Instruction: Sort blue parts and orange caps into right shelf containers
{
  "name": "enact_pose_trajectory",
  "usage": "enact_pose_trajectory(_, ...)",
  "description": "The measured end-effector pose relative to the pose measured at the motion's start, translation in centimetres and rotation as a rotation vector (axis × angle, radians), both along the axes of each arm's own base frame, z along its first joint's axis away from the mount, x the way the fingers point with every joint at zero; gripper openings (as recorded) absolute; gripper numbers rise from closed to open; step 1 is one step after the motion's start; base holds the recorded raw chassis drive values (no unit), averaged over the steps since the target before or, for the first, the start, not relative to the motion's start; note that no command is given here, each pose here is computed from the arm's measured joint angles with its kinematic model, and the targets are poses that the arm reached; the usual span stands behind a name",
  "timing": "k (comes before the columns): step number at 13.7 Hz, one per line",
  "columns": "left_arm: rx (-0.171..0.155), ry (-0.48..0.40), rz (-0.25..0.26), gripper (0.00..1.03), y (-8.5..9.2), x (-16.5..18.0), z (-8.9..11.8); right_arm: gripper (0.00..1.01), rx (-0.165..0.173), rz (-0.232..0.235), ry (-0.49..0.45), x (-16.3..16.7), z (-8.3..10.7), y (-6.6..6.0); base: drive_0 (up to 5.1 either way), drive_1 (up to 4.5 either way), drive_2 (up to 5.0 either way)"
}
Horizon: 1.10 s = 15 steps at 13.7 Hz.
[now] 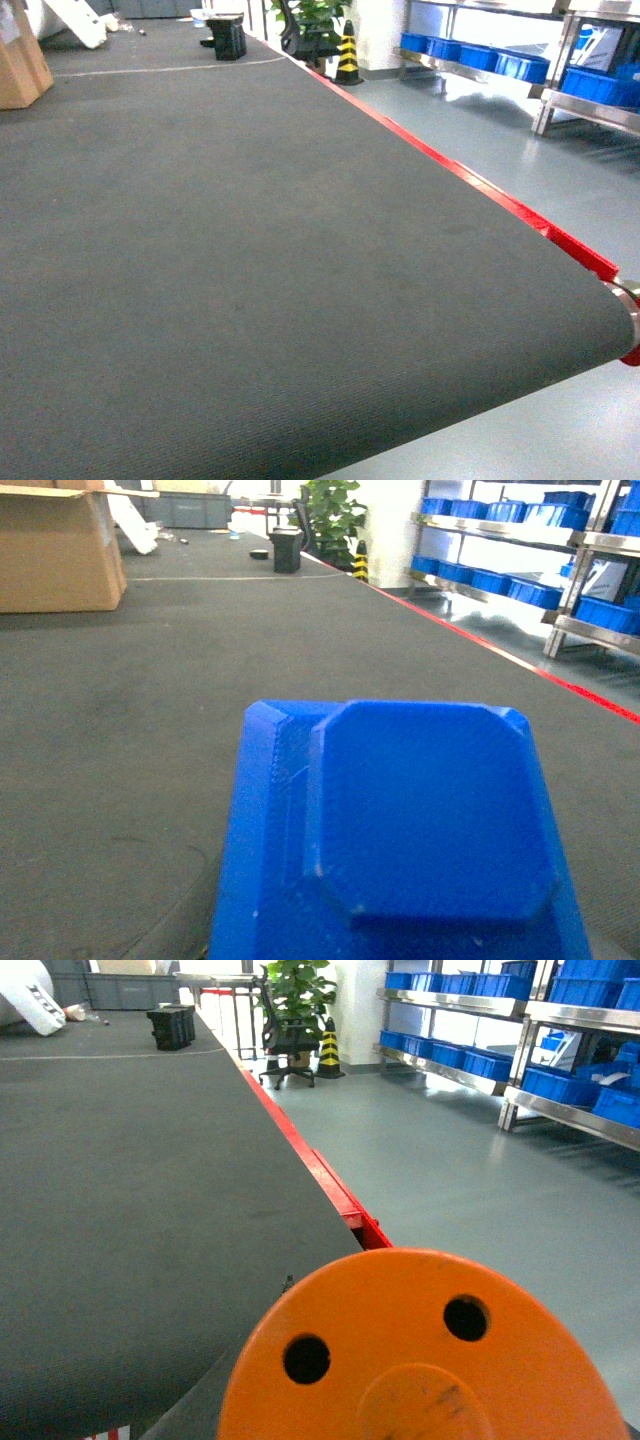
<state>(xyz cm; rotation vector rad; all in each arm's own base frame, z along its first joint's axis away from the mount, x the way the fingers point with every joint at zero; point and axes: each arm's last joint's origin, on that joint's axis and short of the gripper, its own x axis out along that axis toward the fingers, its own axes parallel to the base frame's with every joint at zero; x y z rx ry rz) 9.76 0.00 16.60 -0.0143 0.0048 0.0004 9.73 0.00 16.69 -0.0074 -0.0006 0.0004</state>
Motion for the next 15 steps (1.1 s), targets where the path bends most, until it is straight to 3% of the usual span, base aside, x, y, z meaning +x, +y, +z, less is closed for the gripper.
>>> enact_pose_trajectory(15,0.0,0.0,0.0,0.42,0.0,0.0,0.0,0.45,0.0,0.0,0.0,0.0,0.0,0.0,-1.6,-1.6,-1.6)
